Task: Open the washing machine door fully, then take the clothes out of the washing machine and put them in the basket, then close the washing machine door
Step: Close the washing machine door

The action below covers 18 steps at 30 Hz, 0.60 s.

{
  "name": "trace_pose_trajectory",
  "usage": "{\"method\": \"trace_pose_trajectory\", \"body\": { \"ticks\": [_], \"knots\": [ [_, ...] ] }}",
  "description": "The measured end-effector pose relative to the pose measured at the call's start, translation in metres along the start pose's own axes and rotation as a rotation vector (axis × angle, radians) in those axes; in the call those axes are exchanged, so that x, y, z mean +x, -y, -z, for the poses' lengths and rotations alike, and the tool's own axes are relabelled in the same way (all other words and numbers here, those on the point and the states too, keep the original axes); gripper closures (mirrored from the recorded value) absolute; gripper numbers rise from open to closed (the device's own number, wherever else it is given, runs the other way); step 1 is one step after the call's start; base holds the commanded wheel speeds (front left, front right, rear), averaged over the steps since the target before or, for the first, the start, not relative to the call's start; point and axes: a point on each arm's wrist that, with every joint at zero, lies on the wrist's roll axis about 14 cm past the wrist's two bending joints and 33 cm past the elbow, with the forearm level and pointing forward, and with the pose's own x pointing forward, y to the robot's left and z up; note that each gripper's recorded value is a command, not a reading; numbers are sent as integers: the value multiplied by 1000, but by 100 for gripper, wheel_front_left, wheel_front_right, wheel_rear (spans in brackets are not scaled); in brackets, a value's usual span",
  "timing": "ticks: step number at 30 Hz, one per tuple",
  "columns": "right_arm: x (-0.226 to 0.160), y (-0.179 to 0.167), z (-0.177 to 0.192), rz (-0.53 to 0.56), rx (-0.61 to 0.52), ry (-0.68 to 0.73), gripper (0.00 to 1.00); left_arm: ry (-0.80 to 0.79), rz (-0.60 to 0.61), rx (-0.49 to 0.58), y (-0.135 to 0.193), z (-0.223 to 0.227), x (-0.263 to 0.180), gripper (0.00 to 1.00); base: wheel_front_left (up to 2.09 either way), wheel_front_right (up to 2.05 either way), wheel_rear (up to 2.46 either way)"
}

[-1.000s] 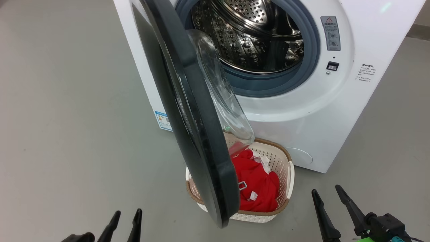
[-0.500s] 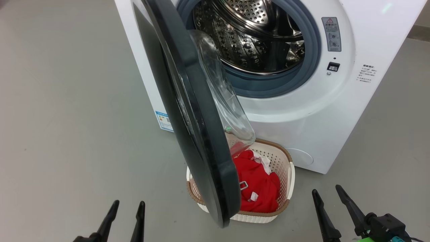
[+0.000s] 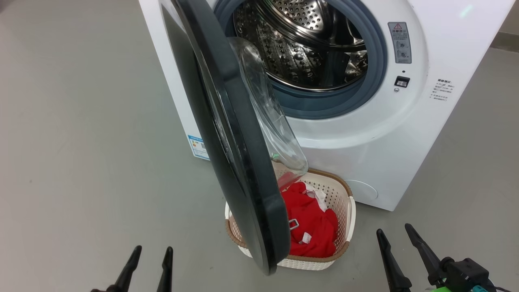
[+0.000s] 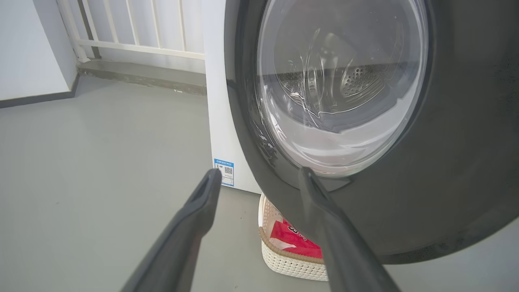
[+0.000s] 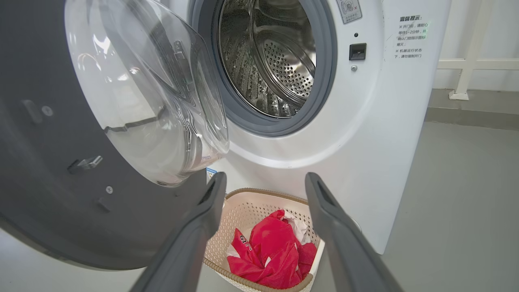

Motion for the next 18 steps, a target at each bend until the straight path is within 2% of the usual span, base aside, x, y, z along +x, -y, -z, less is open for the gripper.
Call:
{"method": "trace_pose_trajectory", "body": {
  "ticks": [1,2,3,4,5,7,9,12,16,18],
  "knots": [
    [0,0,0,0,0,0,0,3,0,0,0,-1,0,2,0,0,0],
    [0,0,0,0,0,0,0,6,0,-4,0,-2,0,18,0,0,0],
    [0,0,0,1,-1,1,0,10,-2,-13,0,-3,0,46,0,0,0],
    [0,0,0,0,-1,1,0,13,-5,-25,-1,-3,1,67,0,0,0],
    [0,0,0,1,-1,1,0,18,-11,-44,-2,-4,1,79,0,0,0],
    [0,0,0,1,-1,1,0,31,-36,-99,-8,-7,1,79,0,0,0],
    [0,0,0,2,-1,0,0,48,-64,-184,-14,-10,1,100,0,0,0],
    [-1,1,1,4,1,-2,0,86,-89,-362,-16,-16,4,100,0,0,0],
    [-2,3,1,11,2,-3,0,151,-143,-761,-21,-24,11,100,0,0,0],
    [-3,4,1,14,3,-3,0,149,-143,-966,-12,-21,13,100,0,0,0]
  ]
}}
